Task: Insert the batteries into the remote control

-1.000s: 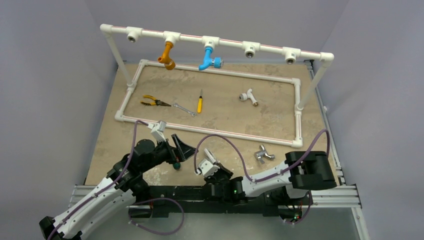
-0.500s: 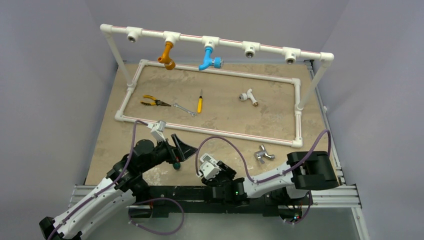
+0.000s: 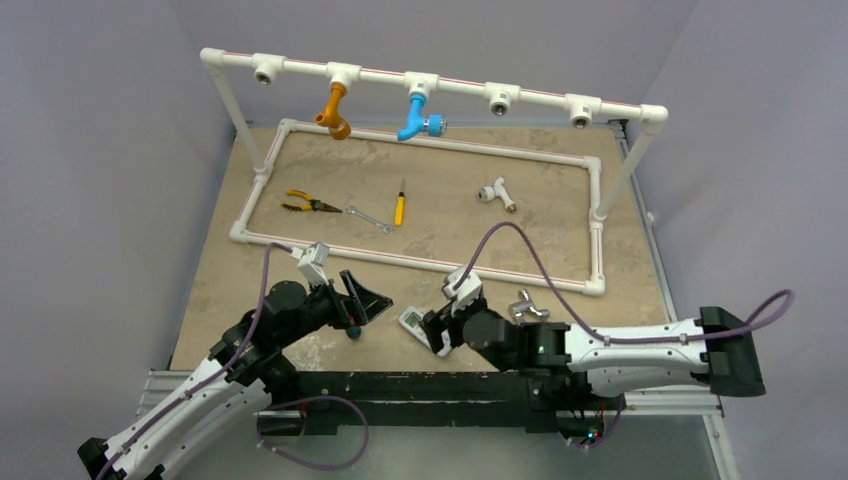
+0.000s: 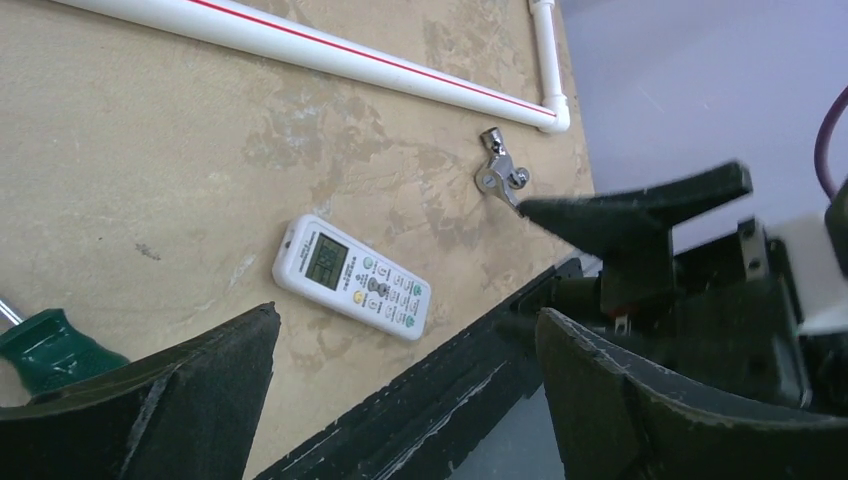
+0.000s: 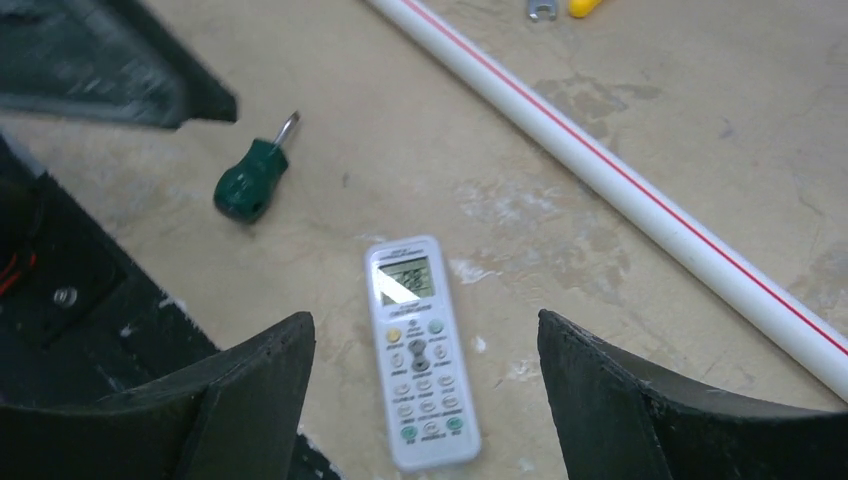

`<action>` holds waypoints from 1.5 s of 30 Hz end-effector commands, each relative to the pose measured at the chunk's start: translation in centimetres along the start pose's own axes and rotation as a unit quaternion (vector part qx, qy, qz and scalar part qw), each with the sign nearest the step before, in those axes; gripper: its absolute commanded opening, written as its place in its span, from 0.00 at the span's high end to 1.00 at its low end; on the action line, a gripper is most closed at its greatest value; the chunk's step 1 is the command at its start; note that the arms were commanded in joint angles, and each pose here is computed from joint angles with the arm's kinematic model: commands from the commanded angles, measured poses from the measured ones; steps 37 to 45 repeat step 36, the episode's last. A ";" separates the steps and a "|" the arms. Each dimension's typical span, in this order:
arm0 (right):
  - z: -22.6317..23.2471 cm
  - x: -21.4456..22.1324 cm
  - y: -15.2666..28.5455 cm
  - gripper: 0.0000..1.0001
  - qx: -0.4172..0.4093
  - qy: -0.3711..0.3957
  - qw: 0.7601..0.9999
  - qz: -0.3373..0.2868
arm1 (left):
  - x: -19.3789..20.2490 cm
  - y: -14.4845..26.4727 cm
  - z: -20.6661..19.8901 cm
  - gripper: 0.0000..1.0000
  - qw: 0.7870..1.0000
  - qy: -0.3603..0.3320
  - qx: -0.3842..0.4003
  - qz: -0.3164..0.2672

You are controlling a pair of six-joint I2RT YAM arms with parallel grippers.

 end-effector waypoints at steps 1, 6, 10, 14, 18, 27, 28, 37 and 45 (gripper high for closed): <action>-2.8 -0.4 -1.1 0.21 -0.039 -0.093 0.994 0.036 | -1.2 1.0 -0.8 0.04 0.999 -0.037 -0.009 -0.018; -7.8 -0.5 -1.7 0.21 -0.136 -0.259 0.956 0.019 | -1.5 1.5 -0.8 0.03 0.998 -0.050 -0.023 -0.022; -11.3 0.1 -0.9 0.21 -0.094 -0.313 0.945 0.013 | -1.9 2.0 -0.4 0.03 0.997 -0.058 -0.046 -0.033; -13.7 0.7 0.8 0.21 -0.075 -0.352 0.932 -0.029 | -2.1 2.6 0.0 0.00 0.994 -0.070 -0.073 -0.041; -15.0 1.9 2.0 0.22 -0.035 -0.376 0.925 -0.046 | -2.2 3.5 1.1 0.00 0.989 -0.073 -0.116 -0.053; -16.2 3.3 3.2 0.20 0.049 -0.375 0.925 -0.031 | -1.8 5.1 2.6 0.00 0.985 -0.080 -0.118 -0.098; -16.2 3.4 3.3 0.20 0.054 -0.369 0.927 -0.030 | -1.8 5.3 2.7 0.00 0.984 -0.080 -0.119 -0.104; -16.6 3.1 4.3 0.19 0.084 -0.357 0.929 -0.046 | -3.0 7.4 3.7 0.00 0.968 -0.083 -0.173 -0.162; -16.6 3.1 4.3 0.19 0.084 -0.357 0.929 -0.046 | -3.0 7.4 3.7 0.00 0.968 -0.083 -0.173 -0.162</action>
Point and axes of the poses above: each gripper's point midway between its finger pads, its own y axis back along the fingers, its own z axis along the line the jaws close on, x = y × z, the point moved 8 cm from there along y, back along the fingers, and after that the axes turned 1 degree about -y, right-handed, at the moved point
